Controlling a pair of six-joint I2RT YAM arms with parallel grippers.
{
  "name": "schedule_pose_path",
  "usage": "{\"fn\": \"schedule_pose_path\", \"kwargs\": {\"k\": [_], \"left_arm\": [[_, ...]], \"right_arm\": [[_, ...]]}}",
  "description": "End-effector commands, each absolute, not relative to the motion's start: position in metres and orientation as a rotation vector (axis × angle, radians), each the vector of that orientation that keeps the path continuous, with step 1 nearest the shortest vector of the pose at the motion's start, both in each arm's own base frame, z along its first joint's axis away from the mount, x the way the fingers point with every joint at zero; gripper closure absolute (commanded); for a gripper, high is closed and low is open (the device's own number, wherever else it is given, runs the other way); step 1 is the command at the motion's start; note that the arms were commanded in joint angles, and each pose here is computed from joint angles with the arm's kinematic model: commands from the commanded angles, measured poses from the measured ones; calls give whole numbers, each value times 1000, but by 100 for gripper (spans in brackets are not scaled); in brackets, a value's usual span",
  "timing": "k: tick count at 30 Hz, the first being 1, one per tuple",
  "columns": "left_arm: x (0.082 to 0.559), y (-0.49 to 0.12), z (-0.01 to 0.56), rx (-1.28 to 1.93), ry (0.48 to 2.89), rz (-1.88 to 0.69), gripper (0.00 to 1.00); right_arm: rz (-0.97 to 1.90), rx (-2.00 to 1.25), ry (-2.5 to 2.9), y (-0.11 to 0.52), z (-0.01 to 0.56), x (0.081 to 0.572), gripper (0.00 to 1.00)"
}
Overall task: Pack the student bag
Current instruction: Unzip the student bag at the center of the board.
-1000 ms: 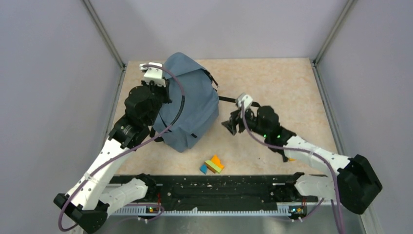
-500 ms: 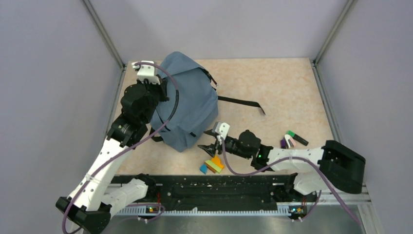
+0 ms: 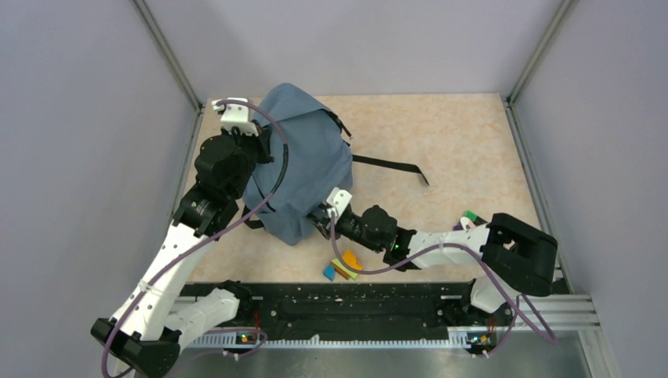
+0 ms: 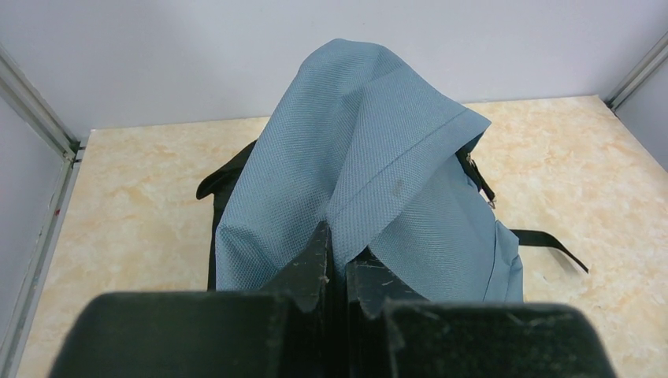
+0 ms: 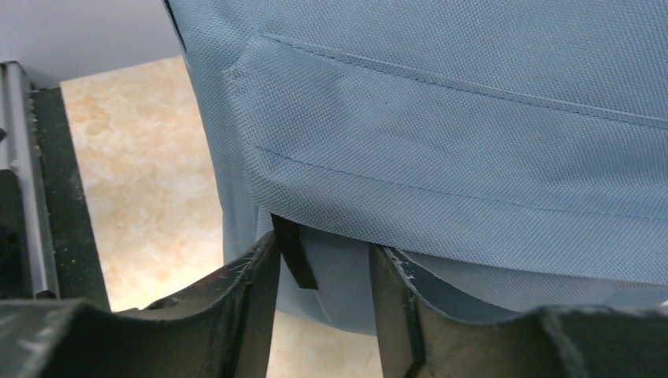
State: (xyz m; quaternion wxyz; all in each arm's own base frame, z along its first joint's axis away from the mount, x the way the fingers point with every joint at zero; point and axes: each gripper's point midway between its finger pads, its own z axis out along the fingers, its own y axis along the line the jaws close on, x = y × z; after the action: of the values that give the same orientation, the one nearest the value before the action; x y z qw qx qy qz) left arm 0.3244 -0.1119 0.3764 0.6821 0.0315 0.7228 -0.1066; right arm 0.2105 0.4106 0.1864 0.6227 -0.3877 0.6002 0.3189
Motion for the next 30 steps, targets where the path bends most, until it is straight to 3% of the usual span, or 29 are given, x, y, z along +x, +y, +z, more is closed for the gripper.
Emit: {"fn": "schedule_pose_path", "kwargs": {"k": [1, 8, 22, 28, 30], "left_arm": [[326, -108, 399, 24, 1534, -261, 99], [325, -103, 402, 19, 1524, -242, 97], [326, -99, 400, 64, 1512, -189, 97], [329, -101, 397, 83, 1516, -183, 97], [330, -102, 396, 88, 1520, -184, 97]], "right_arm": [[684, -809, 1369, 421, 207, 218, 59], [621, -750, 1428, 409, 201, 229, 99], [459, -768, 1498, 355, 203, 260, 100], [529, -868, 1483, 357, 201, 256, 86], [565, -901, 1480, 362, 197, 252, 85]]}}
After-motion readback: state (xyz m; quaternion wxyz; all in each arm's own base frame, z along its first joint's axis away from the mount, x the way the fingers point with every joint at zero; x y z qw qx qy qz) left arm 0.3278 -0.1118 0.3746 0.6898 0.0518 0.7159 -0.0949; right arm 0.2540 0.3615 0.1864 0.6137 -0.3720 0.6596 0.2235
